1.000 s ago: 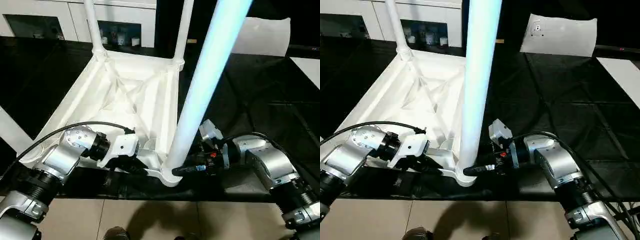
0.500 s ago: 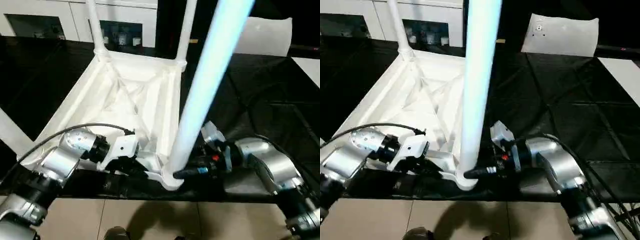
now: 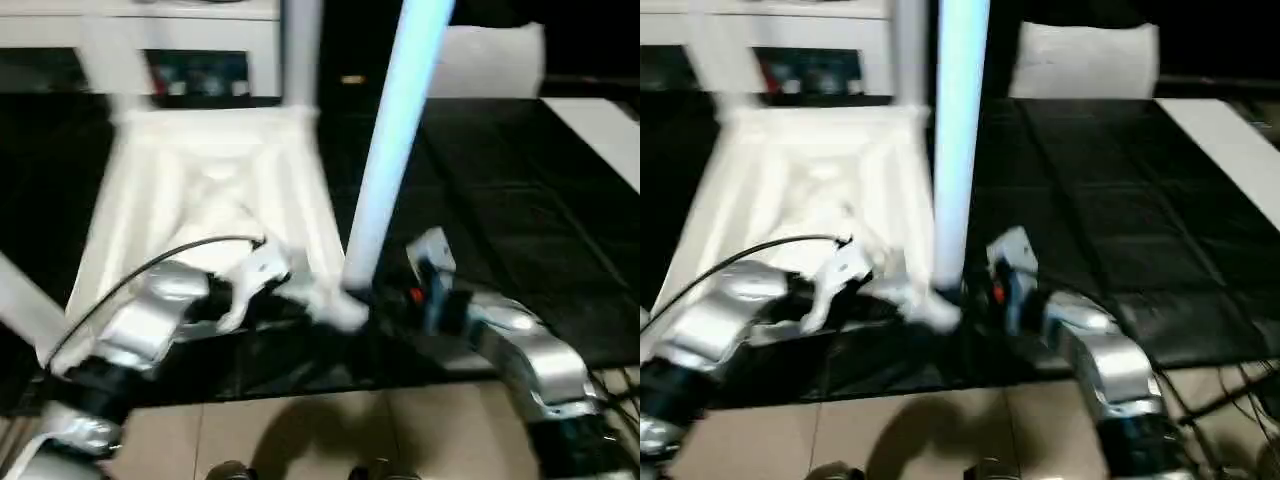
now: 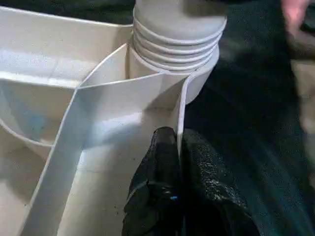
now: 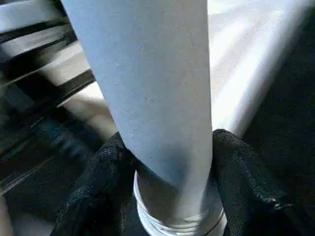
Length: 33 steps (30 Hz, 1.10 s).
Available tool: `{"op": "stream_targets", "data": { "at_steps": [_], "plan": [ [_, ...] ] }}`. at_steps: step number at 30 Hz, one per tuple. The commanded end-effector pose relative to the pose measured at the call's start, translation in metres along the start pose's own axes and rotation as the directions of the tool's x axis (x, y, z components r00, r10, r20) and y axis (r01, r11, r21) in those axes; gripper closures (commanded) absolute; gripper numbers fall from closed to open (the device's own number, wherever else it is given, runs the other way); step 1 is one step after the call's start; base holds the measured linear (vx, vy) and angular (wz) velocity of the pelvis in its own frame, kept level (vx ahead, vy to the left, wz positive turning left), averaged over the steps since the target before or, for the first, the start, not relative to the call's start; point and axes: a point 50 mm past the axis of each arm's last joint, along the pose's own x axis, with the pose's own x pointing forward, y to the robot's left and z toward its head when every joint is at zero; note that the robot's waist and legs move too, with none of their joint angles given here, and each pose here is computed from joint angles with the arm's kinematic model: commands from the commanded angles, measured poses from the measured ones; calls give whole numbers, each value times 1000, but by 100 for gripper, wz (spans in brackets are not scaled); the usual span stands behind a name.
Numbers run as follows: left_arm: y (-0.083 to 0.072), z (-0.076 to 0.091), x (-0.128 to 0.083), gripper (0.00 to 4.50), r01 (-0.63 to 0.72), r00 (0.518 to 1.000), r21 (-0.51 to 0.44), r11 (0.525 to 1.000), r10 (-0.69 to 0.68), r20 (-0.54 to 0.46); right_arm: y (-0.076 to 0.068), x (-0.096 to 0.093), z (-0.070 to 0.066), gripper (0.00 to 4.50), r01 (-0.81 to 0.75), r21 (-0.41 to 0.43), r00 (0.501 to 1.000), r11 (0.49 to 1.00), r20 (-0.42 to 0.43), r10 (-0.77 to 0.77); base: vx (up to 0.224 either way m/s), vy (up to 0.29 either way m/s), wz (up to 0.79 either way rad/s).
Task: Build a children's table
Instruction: Rotate leg to tighten
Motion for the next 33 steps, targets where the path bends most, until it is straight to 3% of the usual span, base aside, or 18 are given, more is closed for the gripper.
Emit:
{"op": "stream_targets", "data": {
  "at_steps": [1,3,6,8,11,17,18,23,25,28,33],
  "plan": [
    [-8,27,23,450,-10,994,10,1000,9,108,43,34,-23,243,-152,127,983,980,-85,163,0,0,0],
    [-2,40,39,450,-146,980,-60,987,153,131,43,57,-21,243,38,136,997,990,-78,-27,0,0,0],
    [-2,48,50,450,-196,973,-37,980,199,120,38,66,-20,243,170,130,983,977,-95,-159,0,0,0],
    [-4,49,54,450,-195,974,-13,981,195,115,34,66,-17,243,207,154,978,966,-70,-198,0,0,0],
    [-5,48,54,450,-185,978,19,982,183,100,23,59,-9,179,259,149,965,954,-1,-262,0,0,0],
    [-3,40,45,450,-158,985,56,986,154,72,9,42,0,135,269,161,954,950,88,-286,0,0,0],
    [-2,37,42,450,-152,987,66,986,148,64,6,36,3,111,247,165,958,955,109,-266,0,0,0],
    [-1,25,28,450,-69,997,135,989,63,44,-3,7,7,82,113,57,986,992,116,-119,0,0,0],
    [-3,18,20,450,19,1000,179,984,-21,8,-8,-5,7,56,54,-54,997,997,66,-50,0,0,0],
    [-5,12,8,450,148,989,244,958,-142,-40,-14,-20,9,46,-85,-151,996,985,5,87,0,0,0],
    [-8,11,-1,450,282,959,263,923,-278,-54,-18,-30,12,46,-258,-197,966,946,-59,252,0,0,0]
  ]
}}
